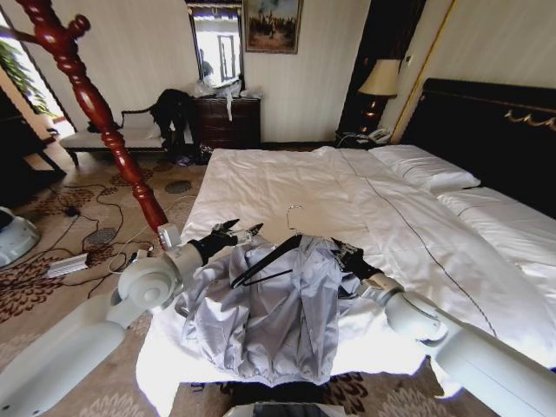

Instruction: Pick up the clothes from the bed and hang them on the clothes hanger.

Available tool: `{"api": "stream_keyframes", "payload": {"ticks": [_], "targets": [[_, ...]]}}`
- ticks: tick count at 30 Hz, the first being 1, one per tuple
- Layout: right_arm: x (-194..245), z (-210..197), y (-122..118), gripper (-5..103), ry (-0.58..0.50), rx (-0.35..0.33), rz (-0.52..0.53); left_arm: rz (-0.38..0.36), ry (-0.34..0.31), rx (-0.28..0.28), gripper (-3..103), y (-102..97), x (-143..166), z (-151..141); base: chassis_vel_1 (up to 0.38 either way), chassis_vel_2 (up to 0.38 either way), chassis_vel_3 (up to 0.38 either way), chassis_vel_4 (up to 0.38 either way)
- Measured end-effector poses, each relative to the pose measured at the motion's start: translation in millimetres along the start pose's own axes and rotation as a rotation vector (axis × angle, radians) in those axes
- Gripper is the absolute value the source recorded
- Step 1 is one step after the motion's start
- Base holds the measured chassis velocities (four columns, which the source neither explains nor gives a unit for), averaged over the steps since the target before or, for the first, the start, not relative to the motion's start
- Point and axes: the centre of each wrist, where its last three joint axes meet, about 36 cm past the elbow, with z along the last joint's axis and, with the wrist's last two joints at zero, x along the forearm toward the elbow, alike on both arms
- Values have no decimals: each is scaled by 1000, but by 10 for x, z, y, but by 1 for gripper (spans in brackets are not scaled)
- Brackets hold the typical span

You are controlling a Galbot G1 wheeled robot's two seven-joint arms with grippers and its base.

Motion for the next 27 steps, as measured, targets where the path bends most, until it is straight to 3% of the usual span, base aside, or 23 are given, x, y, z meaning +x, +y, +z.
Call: {"api": "stream_keyframes", "payload": {"ticks": [4, 6, 9, 12, 17, 20, 22, 27], "targets": [[25, -4, -7, 18, -6, 5, 3, -79, 20, 25, 100, 323, -79, 160, 0, 0, 0, 0], [29, -3, -9, 18, -6, 6, 4, -85, 22, 26, 100, 365, -88, 174, 0, 0, 0, 0], [48, -13, -19, 18, -10, 8, 9, -110, 34, 34, 100, 667, -172, 269, 0, 0, 0, 0], [52, -20, -18, 18, -12, 6, 9, -108, 40, 39, 102, 773, -215, 295, 0, 0, 0, 0], [52, -44, -19, 18, -21, -2, 19, -126, 41, 84, 97, 1119, -466, 347, 0, 0, 0, 0], [50, -68, -19, 18, -27, -15, 25, -136, 42, 103, 96, 1190, -574, 381, 0, 0, 0, 0], [40, -109, -35, 18, -39, -26, 35, -145, 62, 143, 95, 1290, -821, 512, 0, 0, 0, 0], [33, -84, -18, 18, -42, -26, 36, -129, 107, 140, 94, 1405, -1098, 685, 0, 0, 0, 0]]}}
